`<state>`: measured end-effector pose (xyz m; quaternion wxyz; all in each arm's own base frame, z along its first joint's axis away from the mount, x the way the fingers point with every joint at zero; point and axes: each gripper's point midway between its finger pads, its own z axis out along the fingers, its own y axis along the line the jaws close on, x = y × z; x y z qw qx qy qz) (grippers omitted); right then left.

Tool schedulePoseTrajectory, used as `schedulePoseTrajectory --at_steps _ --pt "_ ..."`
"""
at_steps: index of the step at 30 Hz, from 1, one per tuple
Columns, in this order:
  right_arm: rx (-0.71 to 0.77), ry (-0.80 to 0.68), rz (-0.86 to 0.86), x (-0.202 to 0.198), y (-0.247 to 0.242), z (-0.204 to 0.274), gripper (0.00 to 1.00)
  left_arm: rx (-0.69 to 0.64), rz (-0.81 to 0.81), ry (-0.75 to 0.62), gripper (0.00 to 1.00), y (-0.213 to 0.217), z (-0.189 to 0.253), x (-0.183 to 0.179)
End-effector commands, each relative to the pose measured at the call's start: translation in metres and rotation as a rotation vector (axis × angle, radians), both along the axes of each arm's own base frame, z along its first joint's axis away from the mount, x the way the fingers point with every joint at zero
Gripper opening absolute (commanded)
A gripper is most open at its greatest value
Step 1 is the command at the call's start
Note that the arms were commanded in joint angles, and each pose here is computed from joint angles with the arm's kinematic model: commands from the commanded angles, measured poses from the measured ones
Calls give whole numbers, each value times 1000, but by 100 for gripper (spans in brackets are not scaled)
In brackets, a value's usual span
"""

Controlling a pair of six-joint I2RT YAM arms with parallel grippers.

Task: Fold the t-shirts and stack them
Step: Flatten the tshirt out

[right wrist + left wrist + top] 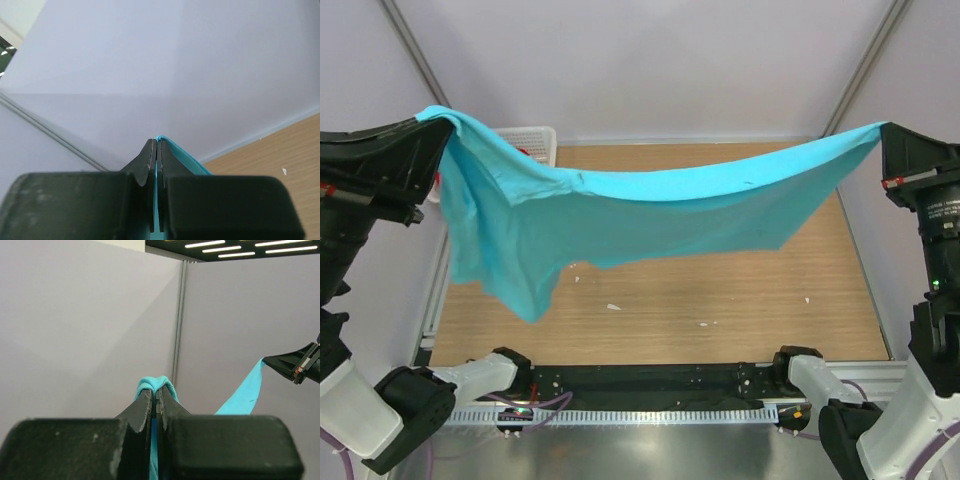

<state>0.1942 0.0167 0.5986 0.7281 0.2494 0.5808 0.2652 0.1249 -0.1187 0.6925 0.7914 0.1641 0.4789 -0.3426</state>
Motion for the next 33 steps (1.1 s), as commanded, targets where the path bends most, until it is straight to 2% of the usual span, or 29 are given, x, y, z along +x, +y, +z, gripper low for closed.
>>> schedulePoseTrajectory --at_steps 1,5,6,7,8,9,11,12,15,16,18,19,20,21,22,23,25,26,28,29,32,33 --pt "-3 -12 -51 7 -10 6 1 41 93 13 0 5 -6 21" --pt "16 86 -101 44 -23 -27 1 109 135 87 0 -10 -29 62" --pt "21 112 -122 54 -28 -38 1 147 141 135 0 -19 -46 80" --pt "27 186 -125 74 -31 -69 1 170 137 162 0 -26 -56 91" --pt "30 180 -125 85 -32 -74 1 198 129 190 0 -34 -68 102" --pt "21 223 -132 100 -35 -91 1 248 119 250 0 -49 -95 126" --pt "12 309 -153 126 -42 -132 1 296 118 287 0 -62 -124 148" --pt "6 347 -164 140 -46 -150 1 338 123 335 0 -73 -160 171" --pt "4 434 -178 172 -53 -212 1 407 159 386 0 -87 -216 213" --pt "7 514 -181 184 -55 -251 1 464 157 453 0 -93 -258 228" --pt "-5 536 -198 199 -61 -276 1 520 172 509 0 -97 -300 255" --pt "7 603 -208 212 -68 -312 1 582 160 608 0 -104 -355 274" --pt "10 628 -204 220 -69 -326 1 624 173 627 0 -103 -380 287" --pt "-1 656 -204 227 -72 -343 1 609 182 638 0 -102 -394 304" --pt "-12 665 -212 236 -76 -356 1 644 158 721 0 -108 -440 322" --pt "-9 744 -215 248 -81 -389 1 643 149 731 0 -111 -448 334" --pt "-11 754 -208 267 -86 -399 1 637 163 799 0 -112 -479 357" --pt "-33 811 -206 277 -90 -427 1 629 185 841 0 -112 -501 380" --pt "-41 828 -199 297 -96 -432 1 602 151 875 0 -118 -515 397" --pt "-40 870 -197 304 -101 -451 1 591 128 895 0 -125 -528 411" --pt "-36 861 -205 326 -109 -452 1 551 104 909 0 -133 -535 433" --pt "-36 896 -206 331 -112 -468 1 541 88 913 0 -139 -538 444"
